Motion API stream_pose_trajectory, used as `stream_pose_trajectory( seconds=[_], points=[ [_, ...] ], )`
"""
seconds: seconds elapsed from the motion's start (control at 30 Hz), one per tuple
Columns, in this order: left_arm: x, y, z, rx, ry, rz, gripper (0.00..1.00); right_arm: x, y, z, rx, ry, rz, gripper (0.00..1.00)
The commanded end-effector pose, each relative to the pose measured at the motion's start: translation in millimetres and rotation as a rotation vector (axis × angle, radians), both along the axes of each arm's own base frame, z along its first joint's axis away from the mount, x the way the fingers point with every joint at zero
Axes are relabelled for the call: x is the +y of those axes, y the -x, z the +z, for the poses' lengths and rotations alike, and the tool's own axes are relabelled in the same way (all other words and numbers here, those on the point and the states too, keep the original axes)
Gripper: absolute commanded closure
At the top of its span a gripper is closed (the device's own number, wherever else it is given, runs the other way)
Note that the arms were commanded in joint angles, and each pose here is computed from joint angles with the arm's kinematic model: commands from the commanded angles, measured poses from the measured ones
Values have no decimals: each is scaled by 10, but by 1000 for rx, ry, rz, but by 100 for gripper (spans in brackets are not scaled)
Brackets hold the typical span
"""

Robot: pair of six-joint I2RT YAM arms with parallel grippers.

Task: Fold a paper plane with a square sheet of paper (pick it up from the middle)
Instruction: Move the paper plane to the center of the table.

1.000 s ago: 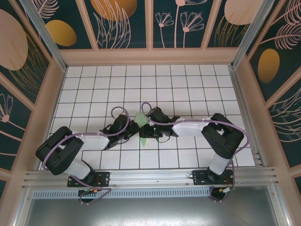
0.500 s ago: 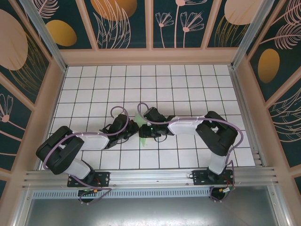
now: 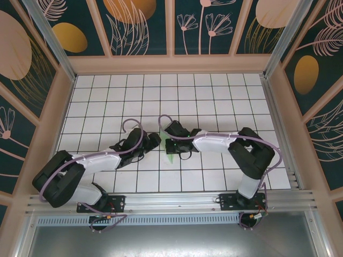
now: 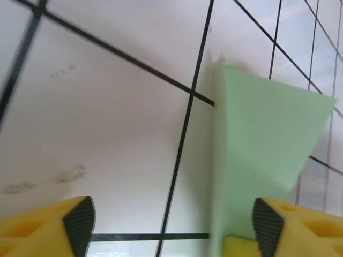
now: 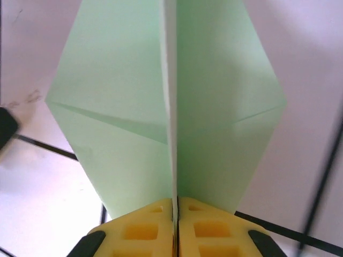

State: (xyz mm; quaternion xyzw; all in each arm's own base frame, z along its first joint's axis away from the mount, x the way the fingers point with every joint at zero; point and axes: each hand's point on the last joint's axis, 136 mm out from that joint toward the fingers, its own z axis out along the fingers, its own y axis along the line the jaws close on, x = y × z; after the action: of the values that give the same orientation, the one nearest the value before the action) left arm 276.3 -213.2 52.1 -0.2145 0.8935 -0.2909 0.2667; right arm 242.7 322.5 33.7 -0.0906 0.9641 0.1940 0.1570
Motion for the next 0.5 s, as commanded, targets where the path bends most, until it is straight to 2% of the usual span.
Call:
stream_pose_trajectory(
  seconds=[0.0,0.17,0.47],
  points=[
    [269,-12,35,1,-130,68,11,-380,-146,173,-59,112,-51,90],
    [395,-34,134,-24,-185,101,2,-655,-253,140,-54,163,-100,89],
    [382,-44,102,-6,-212,88,2,-784,-356,-45,-12,200,-153,83]
  ],
)
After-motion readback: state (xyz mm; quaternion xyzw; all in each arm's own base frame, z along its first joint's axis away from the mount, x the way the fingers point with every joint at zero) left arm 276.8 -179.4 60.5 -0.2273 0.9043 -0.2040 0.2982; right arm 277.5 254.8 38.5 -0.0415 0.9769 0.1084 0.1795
